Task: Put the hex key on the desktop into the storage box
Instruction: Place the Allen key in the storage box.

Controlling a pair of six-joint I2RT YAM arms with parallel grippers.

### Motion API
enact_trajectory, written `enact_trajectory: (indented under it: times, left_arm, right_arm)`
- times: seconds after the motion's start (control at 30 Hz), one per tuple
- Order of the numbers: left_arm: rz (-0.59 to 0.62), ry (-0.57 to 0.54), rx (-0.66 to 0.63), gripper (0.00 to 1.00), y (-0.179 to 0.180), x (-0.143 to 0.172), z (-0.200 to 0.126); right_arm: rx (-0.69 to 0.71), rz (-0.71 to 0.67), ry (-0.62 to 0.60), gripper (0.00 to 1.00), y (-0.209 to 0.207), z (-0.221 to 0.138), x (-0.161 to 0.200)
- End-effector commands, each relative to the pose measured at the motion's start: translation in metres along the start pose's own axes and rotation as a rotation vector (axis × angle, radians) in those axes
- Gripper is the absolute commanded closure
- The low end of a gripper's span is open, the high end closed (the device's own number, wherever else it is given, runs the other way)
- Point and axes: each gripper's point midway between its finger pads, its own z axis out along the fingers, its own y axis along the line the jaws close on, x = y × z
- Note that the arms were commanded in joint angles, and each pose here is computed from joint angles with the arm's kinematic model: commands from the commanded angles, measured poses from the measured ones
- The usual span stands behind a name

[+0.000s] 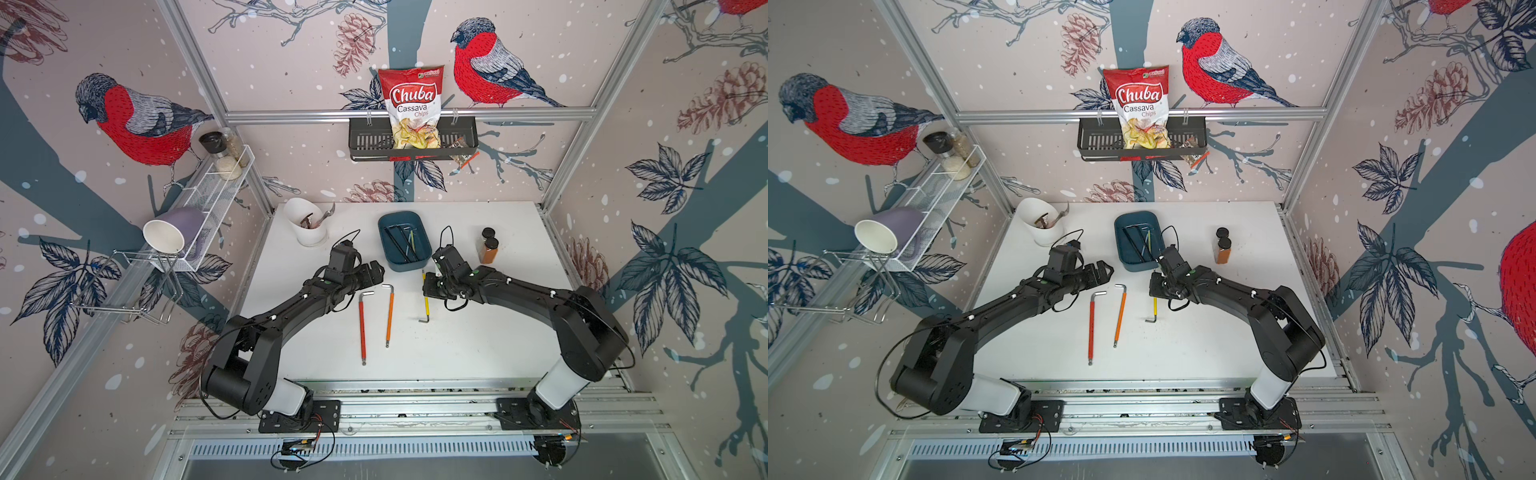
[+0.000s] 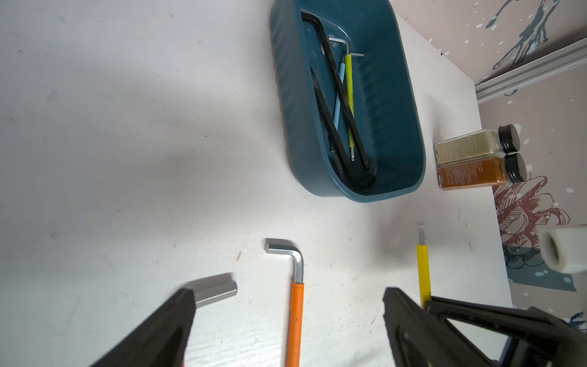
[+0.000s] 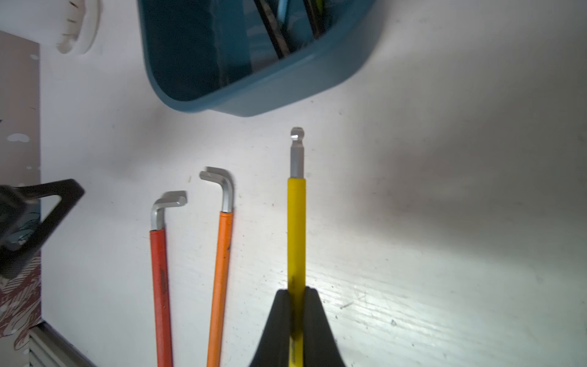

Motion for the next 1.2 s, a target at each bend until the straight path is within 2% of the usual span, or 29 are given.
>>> enact_trajectory:
  times: [0.0, 0.3, 0.53, 0.9, 1.1, 1.17]
  left_arm:
    - [0.004, -0.012, 0.032, 0.04, -0.01, -0.006, 0.003]
    - [0.026, -0.027, 0.091, 0.04, -0.029, -0.02, 0.002]
    - [0.038, -0.041, 0.083, 0.04, -0.03, -0.024, -0.003]
    - [0.069, -0.069, 0.049, 0.04, -0.024, -0.029, -0.013]
    - [0.071, -0.059, 0.037, 0.04, -0.018, -0.025, -0.011]
    - [0.069, -0.056, 0.03, 0.04, -0.015, -0.024, -0.011]
  right_arm:
    - [-0.046, -0.048, -0.057, 1.0, 0.017, -0.013, -0.027]
    - [-0.119, -0.084, -0.219, 1.0, 0.036, -0.033, -0.123]
    - [-0.143, -0.08, -0.22, 1.0, 0.038, 0.004, -0.174]
    - [-0.181, -0.025, -0.184, 1.0, 0.025, 0.077, -0.208]
    - [-0.174, -0.022, -0.159, 1.0, 0.021, 0.103, -0.211]
    - [-0.168, -0.022, -0.151, 0.97, 0.018, 0.107, -0.209]
